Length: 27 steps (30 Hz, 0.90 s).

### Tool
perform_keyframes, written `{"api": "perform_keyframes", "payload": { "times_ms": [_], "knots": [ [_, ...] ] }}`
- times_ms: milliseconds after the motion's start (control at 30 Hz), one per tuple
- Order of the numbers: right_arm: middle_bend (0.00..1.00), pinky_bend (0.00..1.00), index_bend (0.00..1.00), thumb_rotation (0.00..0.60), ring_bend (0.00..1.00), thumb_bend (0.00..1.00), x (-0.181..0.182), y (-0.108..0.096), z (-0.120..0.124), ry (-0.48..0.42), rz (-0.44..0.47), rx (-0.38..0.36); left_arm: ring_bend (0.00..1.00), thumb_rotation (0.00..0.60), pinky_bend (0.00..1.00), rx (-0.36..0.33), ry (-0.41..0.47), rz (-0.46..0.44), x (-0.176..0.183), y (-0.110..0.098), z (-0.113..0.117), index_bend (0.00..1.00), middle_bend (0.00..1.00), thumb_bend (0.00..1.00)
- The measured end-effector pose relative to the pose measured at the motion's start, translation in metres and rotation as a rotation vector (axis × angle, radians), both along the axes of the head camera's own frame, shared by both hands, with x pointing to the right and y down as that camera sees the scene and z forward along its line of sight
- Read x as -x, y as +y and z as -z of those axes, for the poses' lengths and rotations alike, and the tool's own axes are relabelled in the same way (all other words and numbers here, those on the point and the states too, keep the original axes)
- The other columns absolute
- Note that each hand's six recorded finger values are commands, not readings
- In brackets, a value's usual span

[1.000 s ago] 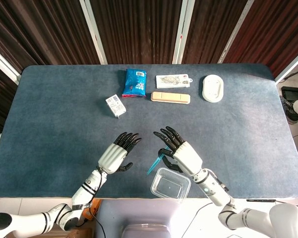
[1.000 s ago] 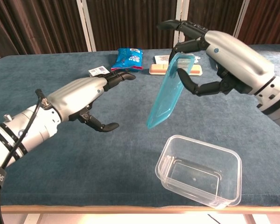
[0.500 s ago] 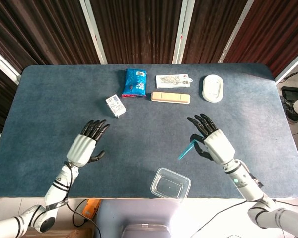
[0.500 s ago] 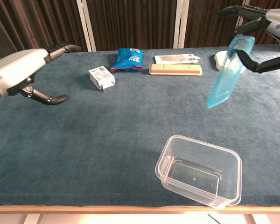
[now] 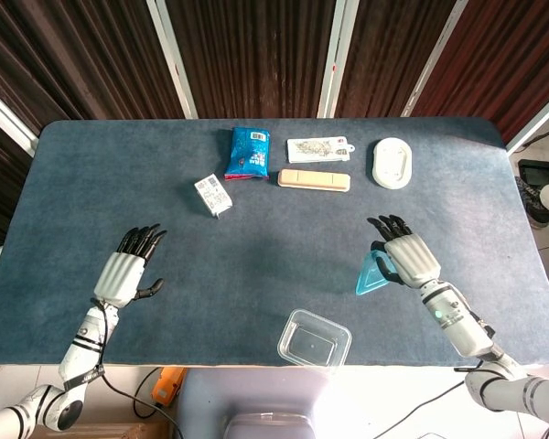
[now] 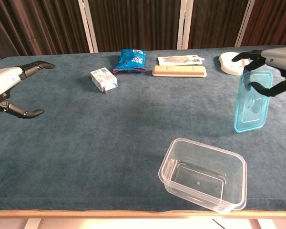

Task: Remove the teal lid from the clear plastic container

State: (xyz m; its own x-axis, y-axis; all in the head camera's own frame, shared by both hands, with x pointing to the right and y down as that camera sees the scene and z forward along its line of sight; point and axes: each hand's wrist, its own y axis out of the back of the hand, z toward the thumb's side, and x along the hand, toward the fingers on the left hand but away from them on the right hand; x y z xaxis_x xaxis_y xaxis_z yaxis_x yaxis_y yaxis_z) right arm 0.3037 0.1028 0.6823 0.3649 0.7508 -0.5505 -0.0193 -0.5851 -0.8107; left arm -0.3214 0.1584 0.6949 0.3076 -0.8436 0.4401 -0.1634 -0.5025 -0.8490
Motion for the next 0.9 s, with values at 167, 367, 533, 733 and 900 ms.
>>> {"api": "perform_keyframes", "payload": {
  "times_ms": [167,367,533,733,900],
  "knots": [
    [0.0,0.0,0.0,0.6,0.0,0.48,0.011,-0.009,-0.002,0.006,0.001,-0.058,0.0,0.6,0.06,-0.027,0.01,0.027,0.01,0.0,0.007,0.0,0.0,0.3],
    [0.0,0.0,0.0,0.6,0.0,0.4,0.011,-0.016,0.004,0.018,-0.003,-0.07,0.0,0.6,0.06,-0.04,0.021,0.086,0.036,0.002,0.02,0.0,0.0,0.3],
    [0.0,0.0,0.0,0.6,0.0,0.4,0.001,-0.009,0.025,0.07,0.01,-0.121,0.0,0.6,0.06,-0.036,-0.043,0.094,0.06,0.013,0.037,0.0,0.0,0.31],
    [0.0,0.0,0.0,0.6,0.0,0.4,-0.046,0.037,0.079,0.188,-0.085,-0.227,0.0,0.6,0.05,0.011,-0.206,0.149,0.103,0.052,0.072,0.0,0.0,0.3],
    [0.0,0.0,0.0,0.6,0.0,0.4,-0.108,0.101,0.128,0.279,-0.285,-0.297,0.0,0.6,0.03,-0.044,-0.255,0.259,0.135,0.091,0.1,0.0,0.0,0.3]
  ]
}}
